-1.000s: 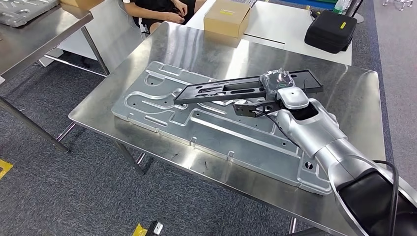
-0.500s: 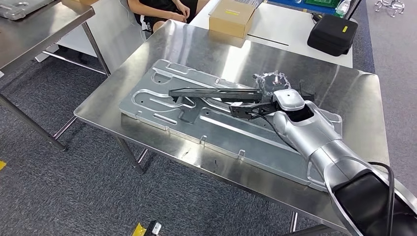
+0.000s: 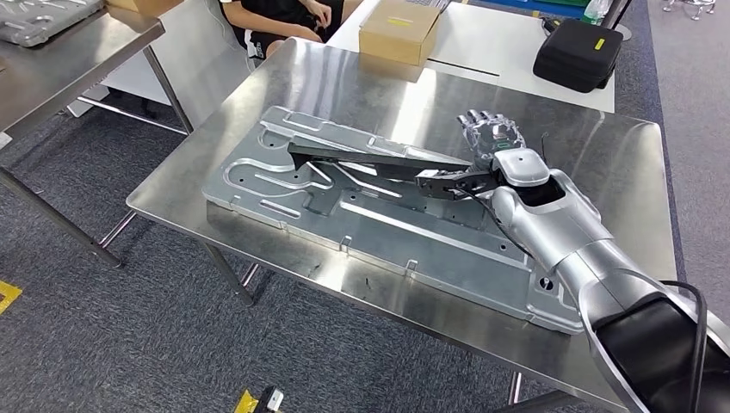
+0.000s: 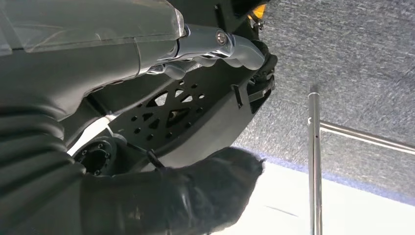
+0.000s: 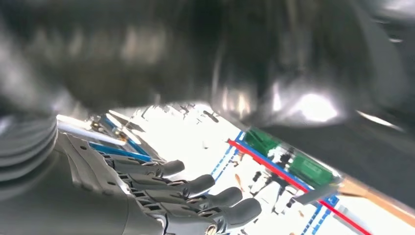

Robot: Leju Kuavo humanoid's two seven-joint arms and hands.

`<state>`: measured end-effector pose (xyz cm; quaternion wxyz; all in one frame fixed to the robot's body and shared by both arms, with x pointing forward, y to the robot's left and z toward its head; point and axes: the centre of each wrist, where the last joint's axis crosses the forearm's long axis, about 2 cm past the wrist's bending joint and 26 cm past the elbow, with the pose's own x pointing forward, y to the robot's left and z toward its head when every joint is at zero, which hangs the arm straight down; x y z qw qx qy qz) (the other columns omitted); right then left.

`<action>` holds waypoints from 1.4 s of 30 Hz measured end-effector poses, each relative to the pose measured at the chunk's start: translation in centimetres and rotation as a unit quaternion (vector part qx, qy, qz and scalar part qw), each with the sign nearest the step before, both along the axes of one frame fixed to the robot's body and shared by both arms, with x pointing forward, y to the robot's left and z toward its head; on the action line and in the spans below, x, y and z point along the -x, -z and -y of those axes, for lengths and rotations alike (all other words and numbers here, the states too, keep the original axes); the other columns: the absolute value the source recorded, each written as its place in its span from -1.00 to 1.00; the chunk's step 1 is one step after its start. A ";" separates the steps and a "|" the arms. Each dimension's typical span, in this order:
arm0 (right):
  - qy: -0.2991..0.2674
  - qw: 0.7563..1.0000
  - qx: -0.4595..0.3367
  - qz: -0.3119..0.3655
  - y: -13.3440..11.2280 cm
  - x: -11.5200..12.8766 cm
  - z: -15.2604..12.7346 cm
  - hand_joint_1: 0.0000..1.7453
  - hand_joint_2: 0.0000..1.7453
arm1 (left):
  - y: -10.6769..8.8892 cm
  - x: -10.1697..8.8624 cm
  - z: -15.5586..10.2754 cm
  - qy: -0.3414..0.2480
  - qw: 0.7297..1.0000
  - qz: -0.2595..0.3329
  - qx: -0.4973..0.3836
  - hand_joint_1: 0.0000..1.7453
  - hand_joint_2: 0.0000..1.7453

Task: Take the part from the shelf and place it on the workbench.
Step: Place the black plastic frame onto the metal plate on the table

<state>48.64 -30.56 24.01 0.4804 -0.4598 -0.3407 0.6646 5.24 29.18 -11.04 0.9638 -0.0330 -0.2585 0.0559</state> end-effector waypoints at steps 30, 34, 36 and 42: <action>0.010 1.000 0.016 0.009 -2.6 -0.8 0.9 -1.00 -1.00 | 0.0 0.1 0.2 0.000 1.000 0.001 0.006 -1.00 -1.00; 0.012 1.000 0.020 0.011 -3.2 -1.0 1.2 -1.00 -1.00 | 0.0 0.2 0.2 0.000 1.000 -0.001 0.007 -1.00 -1.00; 0.012 1.000 0.021 0.011 -3.5 -1.1 1.4 -1.00 -1.00 | 0.0 0.2 0.1 0.000 1.000 0.000 0.012 -1.00 -1.00; 0.023 0.999 0.026 0.023 -5.0 -1.4 2.7 -1.00 -1.00 | 0.0 0.2 0.0 0.002 1.000 0.001 0.012 -1.00 -1.00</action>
